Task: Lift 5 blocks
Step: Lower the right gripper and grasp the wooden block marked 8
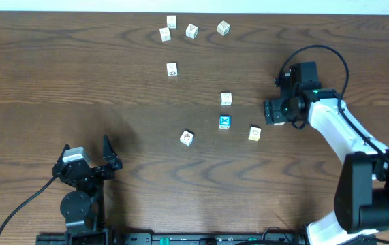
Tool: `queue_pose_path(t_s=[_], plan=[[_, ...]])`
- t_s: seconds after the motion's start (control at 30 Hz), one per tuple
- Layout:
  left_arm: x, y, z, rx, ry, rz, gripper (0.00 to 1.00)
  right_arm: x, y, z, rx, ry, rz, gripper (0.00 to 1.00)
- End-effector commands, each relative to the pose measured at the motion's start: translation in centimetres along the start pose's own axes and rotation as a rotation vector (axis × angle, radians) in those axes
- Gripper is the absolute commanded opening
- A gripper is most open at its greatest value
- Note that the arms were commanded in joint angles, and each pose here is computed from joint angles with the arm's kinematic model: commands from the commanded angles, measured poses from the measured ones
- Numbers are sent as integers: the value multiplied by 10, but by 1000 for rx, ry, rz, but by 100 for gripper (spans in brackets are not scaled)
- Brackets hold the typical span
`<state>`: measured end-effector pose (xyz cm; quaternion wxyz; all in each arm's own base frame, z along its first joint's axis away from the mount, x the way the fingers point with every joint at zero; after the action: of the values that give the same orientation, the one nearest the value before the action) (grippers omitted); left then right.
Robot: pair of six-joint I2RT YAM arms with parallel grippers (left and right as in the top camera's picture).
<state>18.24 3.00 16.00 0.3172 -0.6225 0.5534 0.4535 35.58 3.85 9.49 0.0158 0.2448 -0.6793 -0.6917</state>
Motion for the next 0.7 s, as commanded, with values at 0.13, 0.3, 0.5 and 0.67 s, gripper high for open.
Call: queue_pose_path(t_s=[0.13, 0.3, 0.5, 0.67], plan=[[12, -1, 8, -39, -1, 38, 98, 1, -18, -3, 6, 7, 37, 66], [12, -1, 8, -39, -1, 38, 98, -1, -21, -4, 10, -2, 29, 54], [12, -1, 8, -39, -1, 38, 98, -2, -21, -4, 11, -2, 26, 36], [12, -1, 8, -39, -1, 38, 98, -2, -21, -3, 11, -43, 27, 24]])
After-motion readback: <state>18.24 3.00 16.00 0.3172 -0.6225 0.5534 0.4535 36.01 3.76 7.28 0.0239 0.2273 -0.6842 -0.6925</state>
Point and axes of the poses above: each gripper's point midway between its finger pads, its own y axis back along the fingers, its own z axis along the line the jaws close on, x = y × z, the point moved 6 cm from there along y, back along the fingers, and after that the axes turned 15 degrees about y, right-handed, at the moved point
